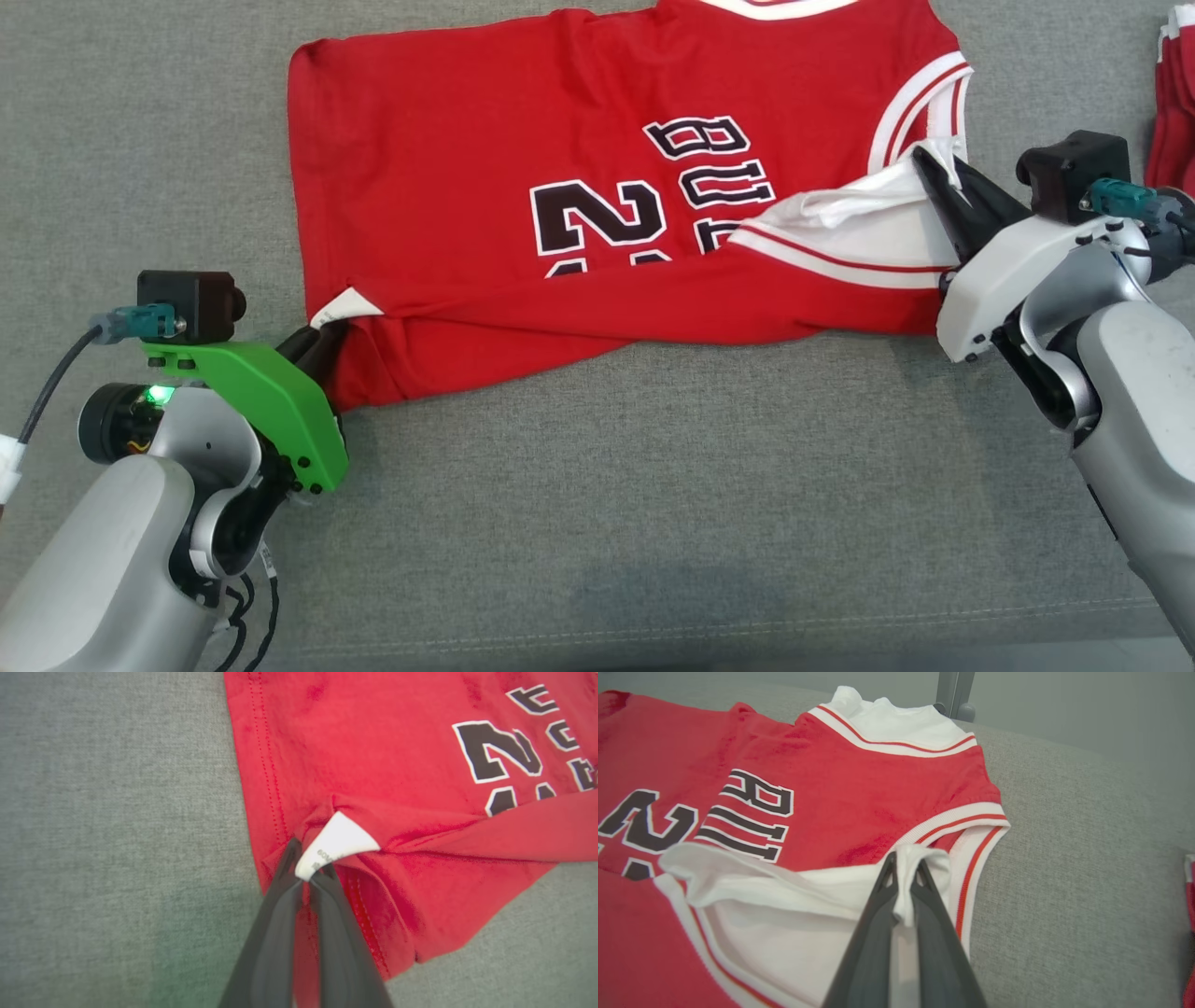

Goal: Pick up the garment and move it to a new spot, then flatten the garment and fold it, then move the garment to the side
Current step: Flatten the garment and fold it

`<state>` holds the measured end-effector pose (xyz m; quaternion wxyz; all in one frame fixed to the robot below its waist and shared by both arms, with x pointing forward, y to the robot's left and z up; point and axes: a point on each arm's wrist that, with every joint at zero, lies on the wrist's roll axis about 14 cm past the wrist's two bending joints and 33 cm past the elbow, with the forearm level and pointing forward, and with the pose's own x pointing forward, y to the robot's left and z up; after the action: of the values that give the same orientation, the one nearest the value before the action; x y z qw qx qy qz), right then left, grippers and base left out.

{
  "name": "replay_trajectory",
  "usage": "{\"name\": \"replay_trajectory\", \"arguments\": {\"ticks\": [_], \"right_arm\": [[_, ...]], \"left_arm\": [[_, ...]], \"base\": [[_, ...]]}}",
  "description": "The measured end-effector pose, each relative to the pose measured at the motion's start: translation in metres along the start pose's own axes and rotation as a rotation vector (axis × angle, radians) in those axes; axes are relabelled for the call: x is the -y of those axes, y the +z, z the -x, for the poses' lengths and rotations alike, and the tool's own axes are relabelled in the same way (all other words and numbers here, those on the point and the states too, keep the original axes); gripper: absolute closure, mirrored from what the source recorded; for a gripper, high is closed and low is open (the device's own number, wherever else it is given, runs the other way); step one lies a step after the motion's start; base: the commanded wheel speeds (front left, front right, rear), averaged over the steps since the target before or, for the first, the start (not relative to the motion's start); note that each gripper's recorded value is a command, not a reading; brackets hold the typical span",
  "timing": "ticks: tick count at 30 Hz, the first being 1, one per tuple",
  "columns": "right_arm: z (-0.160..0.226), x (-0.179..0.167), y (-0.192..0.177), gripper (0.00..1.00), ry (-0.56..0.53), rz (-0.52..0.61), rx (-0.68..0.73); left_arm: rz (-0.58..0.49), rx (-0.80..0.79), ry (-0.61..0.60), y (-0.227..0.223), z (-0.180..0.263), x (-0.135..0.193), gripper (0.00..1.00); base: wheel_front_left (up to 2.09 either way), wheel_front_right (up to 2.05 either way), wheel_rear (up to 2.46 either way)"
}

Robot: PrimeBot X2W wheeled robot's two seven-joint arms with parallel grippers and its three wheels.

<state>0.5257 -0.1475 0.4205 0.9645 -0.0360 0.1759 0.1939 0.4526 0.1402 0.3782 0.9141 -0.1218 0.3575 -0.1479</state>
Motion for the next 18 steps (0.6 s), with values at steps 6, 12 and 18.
{"name": "replay_trajectory", "arguments": {"ticks": [6, 12, 18], "right_arm": [[-0.007, 0.007, 0.01, 0.0, -0.014, 0.039, 0.06], [0.007, 0.004, 0.012, 0.0, 0.005, 0.043, 0.077], [0.041, 0.01, -0.005, 0.0, 0.039, 0.079, -0.059]], "left_arm": [[-0.012, -0.027, 0.014, -0.005, -0.009, -0.006, 0.0], [0.022, 0.037, 0.041, -0.007, 0.012, -0.012, 0.0], [0.045, 0.058, 0.063, -0.014, 0.048, -0.015, 0.0]], "base": [[0.0, 0.0, 0.0], [0.0, 0.0, 0.0], [0.0, 0.0, 0.0]]}}
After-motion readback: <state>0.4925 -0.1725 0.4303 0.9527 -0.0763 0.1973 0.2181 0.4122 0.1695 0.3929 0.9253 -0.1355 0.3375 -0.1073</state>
